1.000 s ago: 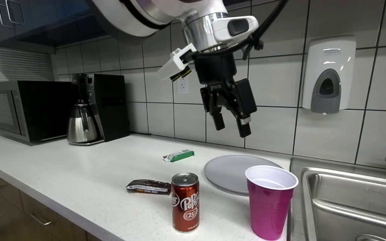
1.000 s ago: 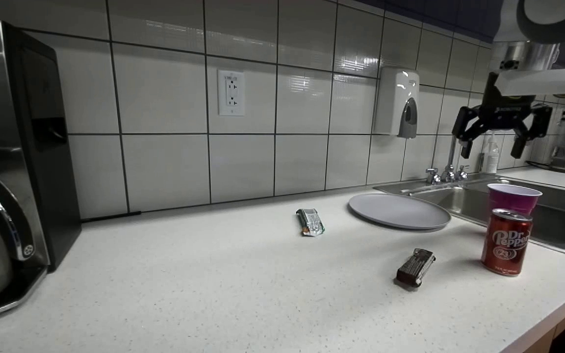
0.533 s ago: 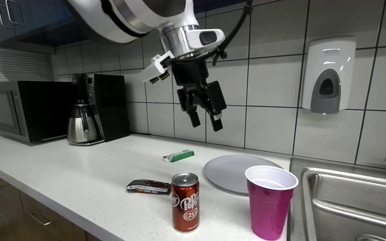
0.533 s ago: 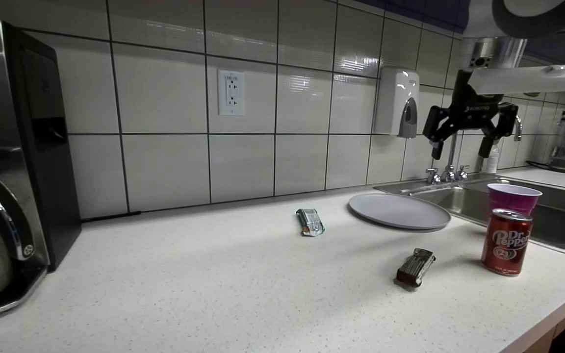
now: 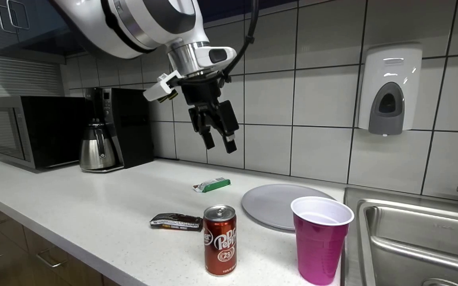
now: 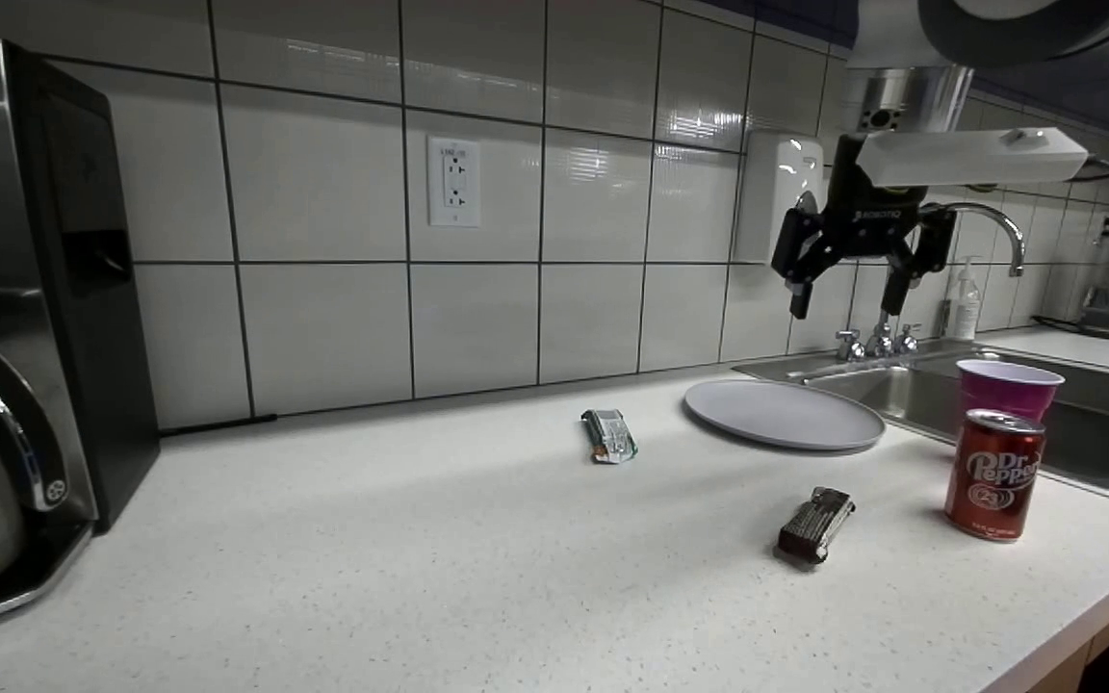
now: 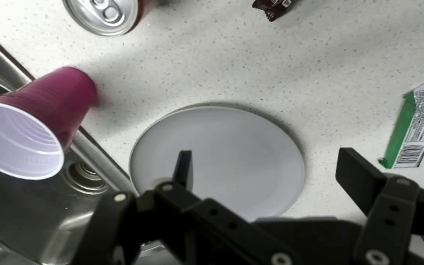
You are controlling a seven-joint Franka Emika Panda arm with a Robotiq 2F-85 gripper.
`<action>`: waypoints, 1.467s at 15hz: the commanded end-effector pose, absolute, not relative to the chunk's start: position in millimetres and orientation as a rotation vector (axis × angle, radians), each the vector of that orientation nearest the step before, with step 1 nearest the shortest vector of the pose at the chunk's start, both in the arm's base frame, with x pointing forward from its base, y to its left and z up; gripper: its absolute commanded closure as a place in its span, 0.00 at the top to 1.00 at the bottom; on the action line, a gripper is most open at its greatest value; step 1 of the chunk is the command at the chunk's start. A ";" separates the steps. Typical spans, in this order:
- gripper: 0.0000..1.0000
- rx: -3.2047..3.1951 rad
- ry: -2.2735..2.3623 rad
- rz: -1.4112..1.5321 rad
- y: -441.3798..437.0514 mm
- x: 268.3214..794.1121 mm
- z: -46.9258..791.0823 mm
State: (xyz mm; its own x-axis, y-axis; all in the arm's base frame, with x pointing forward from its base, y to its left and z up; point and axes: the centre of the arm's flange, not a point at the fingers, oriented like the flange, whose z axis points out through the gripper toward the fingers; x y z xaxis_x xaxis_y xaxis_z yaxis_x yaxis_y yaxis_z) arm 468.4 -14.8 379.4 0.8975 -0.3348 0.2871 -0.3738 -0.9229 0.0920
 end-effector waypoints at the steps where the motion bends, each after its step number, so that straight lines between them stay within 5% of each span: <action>1: 1.00 2.918 -0.589 0.406 9.5 486.8 376.2; 22: 1.00 2.862 -0.896 0.343 131.2 572.8 330.8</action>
State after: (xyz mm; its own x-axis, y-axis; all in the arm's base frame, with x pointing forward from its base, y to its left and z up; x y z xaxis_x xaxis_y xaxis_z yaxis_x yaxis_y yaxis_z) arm 550.9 119.8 334.5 0.8039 -0.5368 0.2560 -0.5581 -0.8297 0.0131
